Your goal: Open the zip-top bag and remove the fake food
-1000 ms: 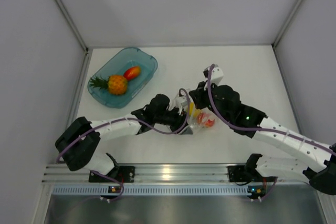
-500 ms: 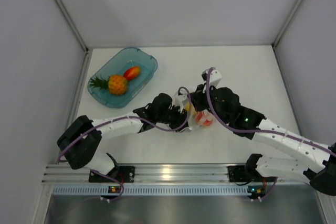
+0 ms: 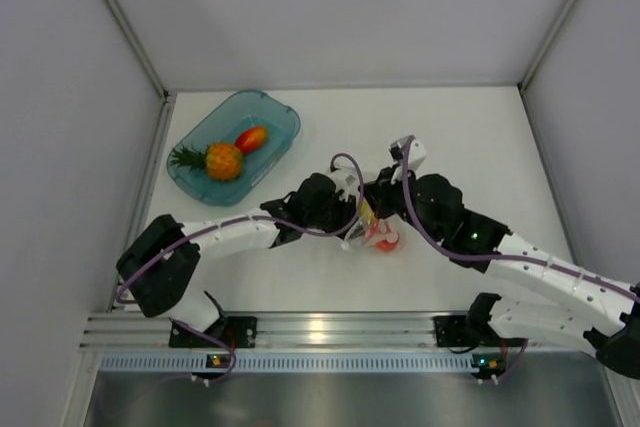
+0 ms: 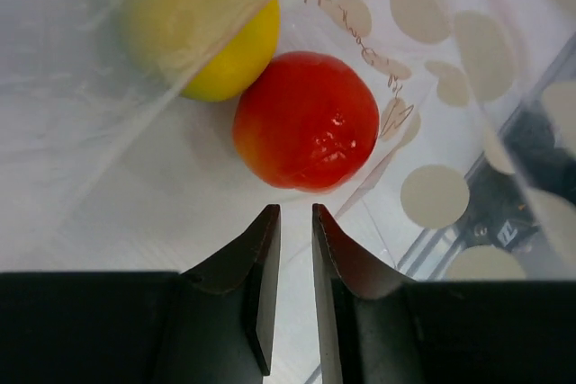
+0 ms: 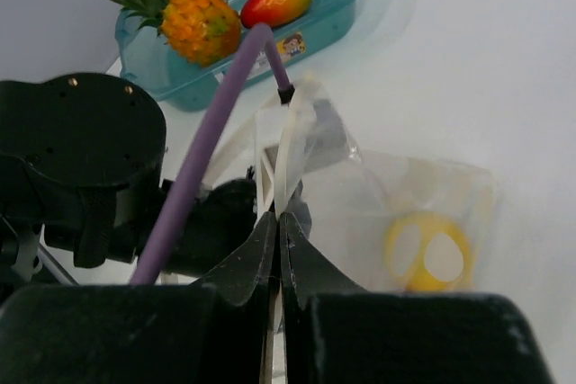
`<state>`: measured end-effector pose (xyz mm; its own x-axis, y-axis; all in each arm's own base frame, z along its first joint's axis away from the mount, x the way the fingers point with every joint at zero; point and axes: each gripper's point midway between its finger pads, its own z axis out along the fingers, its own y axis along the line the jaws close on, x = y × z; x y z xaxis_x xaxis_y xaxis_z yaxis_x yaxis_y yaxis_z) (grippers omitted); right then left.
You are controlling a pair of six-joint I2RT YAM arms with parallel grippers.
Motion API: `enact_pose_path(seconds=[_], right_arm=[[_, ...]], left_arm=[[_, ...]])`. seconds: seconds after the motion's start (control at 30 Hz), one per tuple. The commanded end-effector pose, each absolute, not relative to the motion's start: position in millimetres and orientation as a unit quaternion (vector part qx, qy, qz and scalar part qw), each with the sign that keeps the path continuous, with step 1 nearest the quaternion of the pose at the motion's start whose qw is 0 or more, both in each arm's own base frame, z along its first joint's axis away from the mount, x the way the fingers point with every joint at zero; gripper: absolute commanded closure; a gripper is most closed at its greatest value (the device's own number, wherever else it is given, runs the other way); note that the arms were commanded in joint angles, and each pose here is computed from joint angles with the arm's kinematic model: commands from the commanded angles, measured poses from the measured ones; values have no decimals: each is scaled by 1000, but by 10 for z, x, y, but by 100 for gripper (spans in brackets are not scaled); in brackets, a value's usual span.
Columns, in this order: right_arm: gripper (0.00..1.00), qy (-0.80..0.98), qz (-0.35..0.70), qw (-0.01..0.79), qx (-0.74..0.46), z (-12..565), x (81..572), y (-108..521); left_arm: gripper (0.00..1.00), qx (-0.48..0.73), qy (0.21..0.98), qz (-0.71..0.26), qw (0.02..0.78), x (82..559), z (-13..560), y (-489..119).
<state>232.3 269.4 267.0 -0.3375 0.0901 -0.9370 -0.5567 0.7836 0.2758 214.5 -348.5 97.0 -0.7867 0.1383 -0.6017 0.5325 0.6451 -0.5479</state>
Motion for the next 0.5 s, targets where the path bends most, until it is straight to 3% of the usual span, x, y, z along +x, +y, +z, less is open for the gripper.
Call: enact_pose_path(seconds=[0.0,0.1,0.3,0.47], right_arm=[[100,751,320,566,-117,2759,2295,2651],[100,756,318,562,-108,2659,2274,2607],[100,761,312,560,-103,2584,2254,2537],[100,760,305,565,-101,2610,2243,2470]], left_arm=[[74,110,872,-384,282,2374,1173,-3599],[64,104,872,-395,269,2391,1186,-3708],[64,102,873,-407,248,2446,1161,-3979],[47,120,875,-404,237,2410,1057,-4175]])
